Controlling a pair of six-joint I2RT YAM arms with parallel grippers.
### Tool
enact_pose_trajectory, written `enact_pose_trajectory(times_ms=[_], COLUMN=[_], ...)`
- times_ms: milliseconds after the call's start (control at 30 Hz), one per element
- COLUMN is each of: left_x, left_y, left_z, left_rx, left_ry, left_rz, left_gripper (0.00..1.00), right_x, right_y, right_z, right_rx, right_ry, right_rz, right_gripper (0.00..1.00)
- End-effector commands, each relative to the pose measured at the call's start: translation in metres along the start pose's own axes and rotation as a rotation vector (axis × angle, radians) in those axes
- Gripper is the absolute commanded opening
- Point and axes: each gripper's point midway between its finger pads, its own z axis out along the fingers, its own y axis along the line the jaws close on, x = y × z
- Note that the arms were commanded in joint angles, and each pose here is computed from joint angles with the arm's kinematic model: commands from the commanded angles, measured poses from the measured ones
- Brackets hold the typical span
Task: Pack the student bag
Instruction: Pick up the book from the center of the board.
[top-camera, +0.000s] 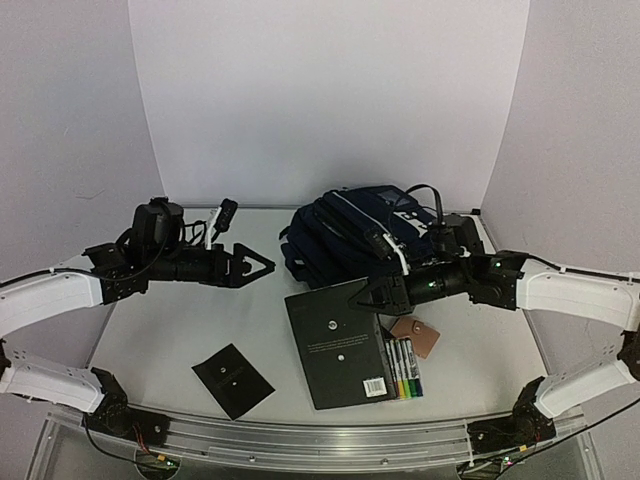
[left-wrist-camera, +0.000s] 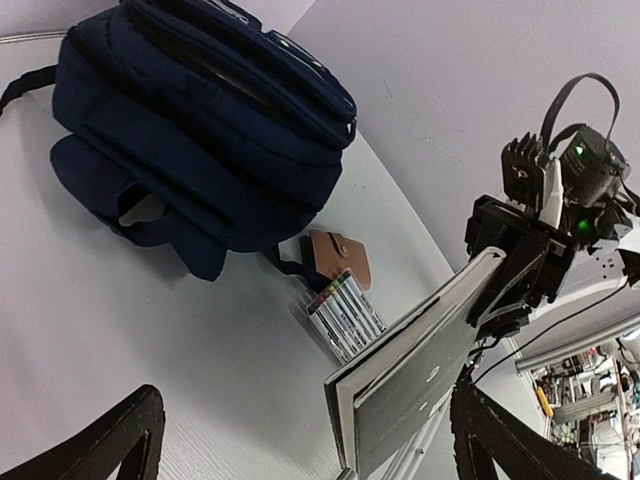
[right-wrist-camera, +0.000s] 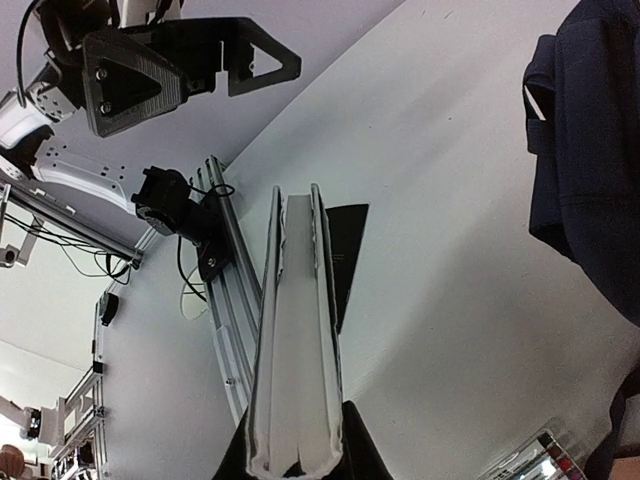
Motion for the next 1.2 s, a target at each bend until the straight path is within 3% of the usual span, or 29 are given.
enact_pose_trajectory(times_ms=[0, 267, 667, 833, 967, 1167], left_x=[0.001, 0.012, 0.048, 0.062, 0.066, 0.079], left_y=[-0.034, -0.066, -0.098, -0.102, -0.108, -0.107], left_z=[0.013, 0.033, 0.037, 0.037, 0.033, 0.036], left_rx=[0.173, 0.433, 0.62, 0.633, 0.656, 0.653], left_ry=[0.148, 0.316, 0.49, 0.532, 0.523, 0.559], left_rz=[0.121, 0.164, 0.168, 0.145, 0.123, 0.094], left_gripper=[1.0, 0.99, 0.95, 0.83, 0.64, 0.5], right_x=[-0.02, -0.017, -0.017, -0.019, -0.021, -0.028], right_y=[0.039, 0.068, 0.081, 0.08, 0.08, 0.084], right_z=[0.0, 0.013, 0.023, 0.024, 0.023, 0.018], right_rx=[-0.145, -0.315, -0.411, -0.405, -0.387, -0.379], right_ry=[0.028, 0.123, 0.172, 0.165, 0.149, 0.123], right_rz=[-0.084, -0.087, -0.098, -0.11, -0.116, -0.133], right_gripper=[0.0, 0.0, 0.0, 0.0, 0.0, 0.0])
